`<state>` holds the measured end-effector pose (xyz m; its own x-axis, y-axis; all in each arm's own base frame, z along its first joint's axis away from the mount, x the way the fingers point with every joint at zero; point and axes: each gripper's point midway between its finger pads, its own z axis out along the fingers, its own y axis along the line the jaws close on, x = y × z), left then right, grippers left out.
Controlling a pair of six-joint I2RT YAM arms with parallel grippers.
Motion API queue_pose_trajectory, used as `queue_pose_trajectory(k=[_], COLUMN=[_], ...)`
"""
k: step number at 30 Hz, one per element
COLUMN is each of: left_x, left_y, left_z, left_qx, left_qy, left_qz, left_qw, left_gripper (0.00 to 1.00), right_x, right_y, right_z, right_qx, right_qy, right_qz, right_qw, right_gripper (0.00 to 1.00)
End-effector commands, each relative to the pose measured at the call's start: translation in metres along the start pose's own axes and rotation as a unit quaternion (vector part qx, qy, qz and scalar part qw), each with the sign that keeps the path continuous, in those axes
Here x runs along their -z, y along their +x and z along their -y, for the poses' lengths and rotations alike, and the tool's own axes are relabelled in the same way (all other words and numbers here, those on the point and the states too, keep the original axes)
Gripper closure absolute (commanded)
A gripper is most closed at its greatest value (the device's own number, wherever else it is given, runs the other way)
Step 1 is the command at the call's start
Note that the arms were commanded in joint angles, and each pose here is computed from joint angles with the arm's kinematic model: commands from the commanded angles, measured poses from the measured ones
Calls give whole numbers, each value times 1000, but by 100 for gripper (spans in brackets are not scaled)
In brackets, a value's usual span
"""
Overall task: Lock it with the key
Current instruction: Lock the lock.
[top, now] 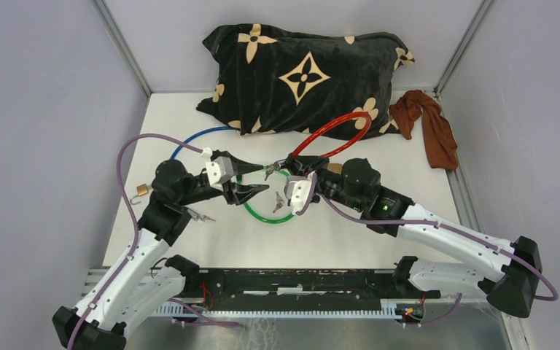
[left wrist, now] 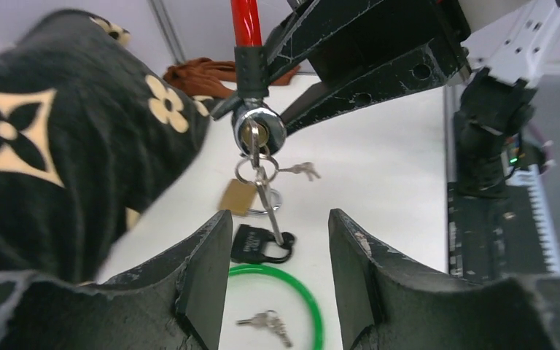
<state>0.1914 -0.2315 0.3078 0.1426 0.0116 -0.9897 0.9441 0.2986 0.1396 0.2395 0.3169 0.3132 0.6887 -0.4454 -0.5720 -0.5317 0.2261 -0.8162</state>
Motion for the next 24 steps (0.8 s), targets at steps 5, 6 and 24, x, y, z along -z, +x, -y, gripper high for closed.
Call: queue_pose_trajectory(k=[5,6,24], left_x=[-1,-3,-17], left_y=[-44,-44,-41], left_z=[0,2,-12], left_qx=[-117,-113,-186], left_qy=[13,16,-4], left_qz=[27,27,14], left_qw=[993,993,982], left_gripper=[43,43,98], right_x=[1,1,4], right_y=[-29,-29,-39], right_z=[31,30,32], right_qx=[-8,-8,-18], right_qy=[37,36,20], right_qz=[41,41,55], right_qw=[998,998,998], right_gripper=[100,100,100])
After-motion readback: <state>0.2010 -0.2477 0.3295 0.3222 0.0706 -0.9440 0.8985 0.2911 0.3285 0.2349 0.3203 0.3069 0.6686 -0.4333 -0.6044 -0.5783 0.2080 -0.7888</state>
